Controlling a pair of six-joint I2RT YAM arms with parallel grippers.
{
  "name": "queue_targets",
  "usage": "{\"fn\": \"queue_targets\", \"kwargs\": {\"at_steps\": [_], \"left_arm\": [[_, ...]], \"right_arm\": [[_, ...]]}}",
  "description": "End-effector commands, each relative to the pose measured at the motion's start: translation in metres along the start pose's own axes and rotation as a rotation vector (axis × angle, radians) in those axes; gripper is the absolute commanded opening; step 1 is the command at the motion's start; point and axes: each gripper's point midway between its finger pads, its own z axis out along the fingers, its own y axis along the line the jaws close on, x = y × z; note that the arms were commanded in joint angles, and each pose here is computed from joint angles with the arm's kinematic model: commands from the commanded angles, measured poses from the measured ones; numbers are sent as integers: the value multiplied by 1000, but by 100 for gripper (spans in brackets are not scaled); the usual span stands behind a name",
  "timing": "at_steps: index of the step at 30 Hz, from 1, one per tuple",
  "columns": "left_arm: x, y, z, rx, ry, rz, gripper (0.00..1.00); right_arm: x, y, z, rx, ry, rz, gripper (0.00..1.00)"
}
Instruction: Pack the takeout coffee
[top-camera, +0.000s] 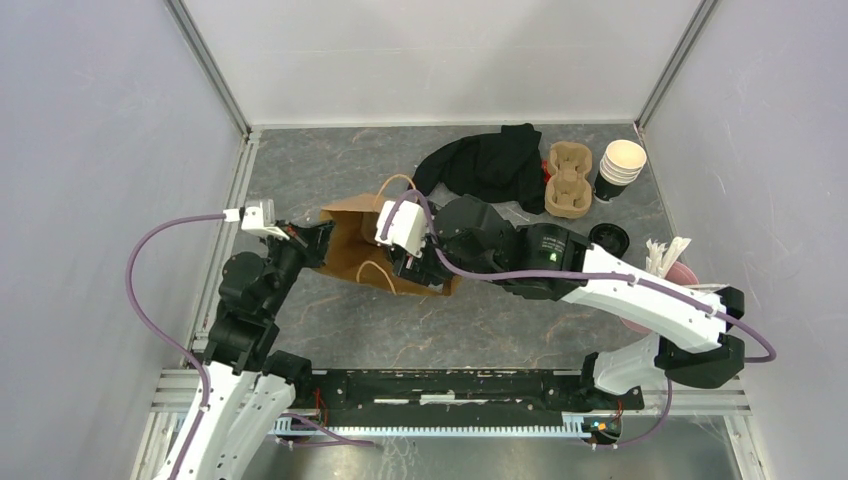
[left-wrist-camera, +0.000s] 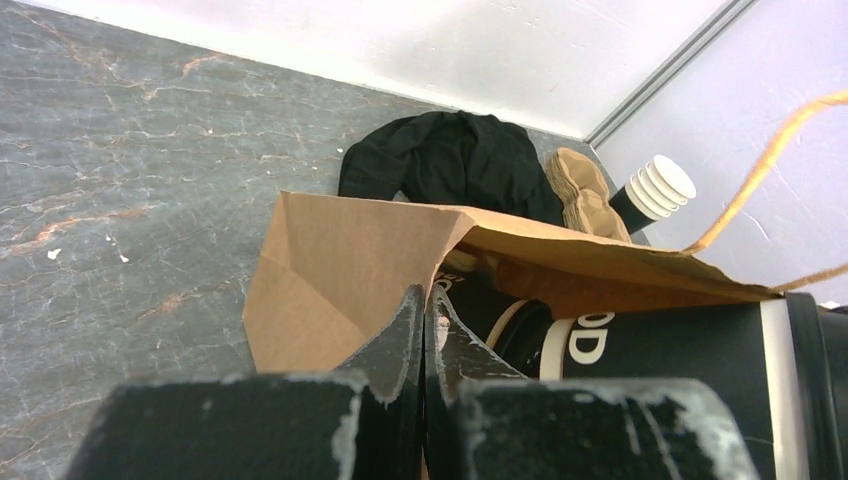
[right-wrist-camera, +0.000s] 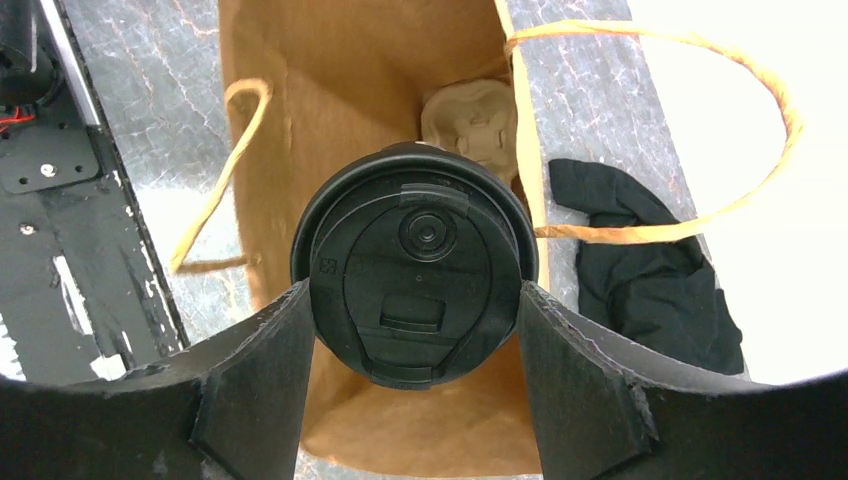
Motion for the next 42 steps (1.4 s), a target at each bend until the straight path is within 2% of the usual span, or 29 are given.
{"fn": "queue_targets", "kwargs": {"at_steps": [1,8,15,23,42], "left_arm": [[-13,-9,-2,59,-87,20,2],[-11,-4,1,56,-118,21,2],[-1,-1,7,21,-41,-30,2],[3,3,-1,-15,-7,-56,2],[18,-7,-15,81,-17,-96,2]], "right_arm": [[-16,-16,-6,94,-71,8,0],[4,-5,2,88,-73,-4,0],[16,-4,5,93,-66,-90,0],[21,4,16,65,-107,-196,0],[30,16,58,89,-80,-346,0]]}}
